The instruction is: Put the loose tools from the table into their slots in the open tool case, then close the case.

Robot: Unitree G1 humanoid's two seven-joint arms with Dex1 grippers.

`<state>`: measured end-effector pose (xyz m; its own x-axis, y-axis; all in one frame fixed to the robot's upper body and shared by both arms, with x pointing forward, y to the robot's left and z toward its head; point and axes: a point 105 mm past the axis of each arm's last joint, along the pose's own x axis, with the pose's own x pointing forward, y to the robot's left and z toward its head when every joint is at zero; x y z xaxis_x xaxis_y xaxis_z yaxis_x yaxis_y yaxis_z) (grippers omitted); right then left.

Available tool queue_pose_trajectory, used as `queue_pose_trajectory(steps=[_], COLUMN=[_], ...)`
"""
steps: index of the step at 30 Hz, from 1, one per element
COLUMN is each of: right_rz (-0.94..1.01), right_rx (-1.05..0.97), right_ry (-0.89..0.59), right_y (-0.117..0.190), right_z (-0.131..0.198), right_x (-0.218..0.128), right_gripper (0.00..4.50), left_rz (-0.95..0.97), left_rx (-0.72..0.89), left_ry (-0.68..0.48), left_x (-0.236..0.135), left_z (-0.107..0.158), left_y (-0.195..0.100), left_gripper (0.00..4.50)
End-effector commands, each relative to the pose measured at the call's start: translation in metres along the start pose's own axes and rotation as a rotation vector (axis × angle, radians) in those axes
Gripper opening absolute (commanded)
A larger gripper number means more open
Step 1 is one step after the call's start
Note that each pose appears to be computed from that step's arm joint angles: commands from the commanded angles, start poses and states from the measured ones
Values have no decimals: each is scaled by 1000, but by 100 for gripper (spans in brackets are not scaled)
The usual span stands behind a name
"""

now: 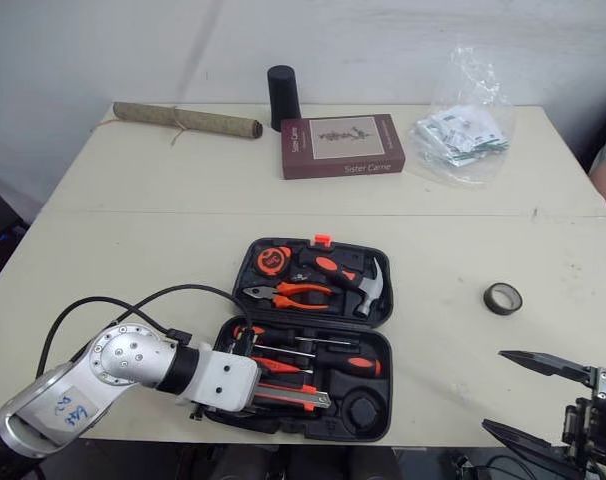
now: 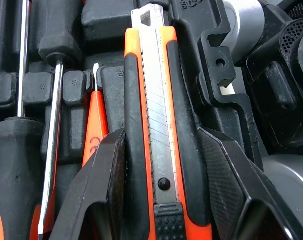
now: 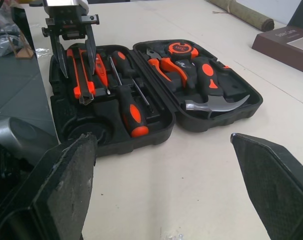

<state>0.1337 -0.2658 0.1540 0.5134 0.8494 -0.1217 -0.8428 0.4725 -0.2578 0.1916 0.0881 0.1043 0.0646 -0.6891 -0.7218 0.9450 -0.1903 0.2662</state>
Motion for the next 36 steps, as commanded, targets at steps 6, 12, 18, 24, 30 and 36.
queue_pose_trajectory(steps=[6,12,18,24,30,36], right_rz=[21,26,46,78,87,84], right_rx=[-18,-16,-10,-5,-4,3], right_ry=[-14,-19,-42,-61,-65,-60], right_y=[4,5,7,9,12,13], right_z=[6,6,9,16,28,33], right_x=[6,9,13,26,36,40], right_gripper=[450,450,450,450,450,450], left_rz=[-67,-96,-91,-122,-125,-132], left_rx=[-53,-55,-27,-11,24,17], left_ry=[-2,-11,-30,-36,-41,-50], left_x=[15,17,14,11,11,12], left_z=[0,1,5,8,11,12], left_y=[-12,-15,-12,-16,-17,-17], left_gripper=[153,153,153,153,153,153])
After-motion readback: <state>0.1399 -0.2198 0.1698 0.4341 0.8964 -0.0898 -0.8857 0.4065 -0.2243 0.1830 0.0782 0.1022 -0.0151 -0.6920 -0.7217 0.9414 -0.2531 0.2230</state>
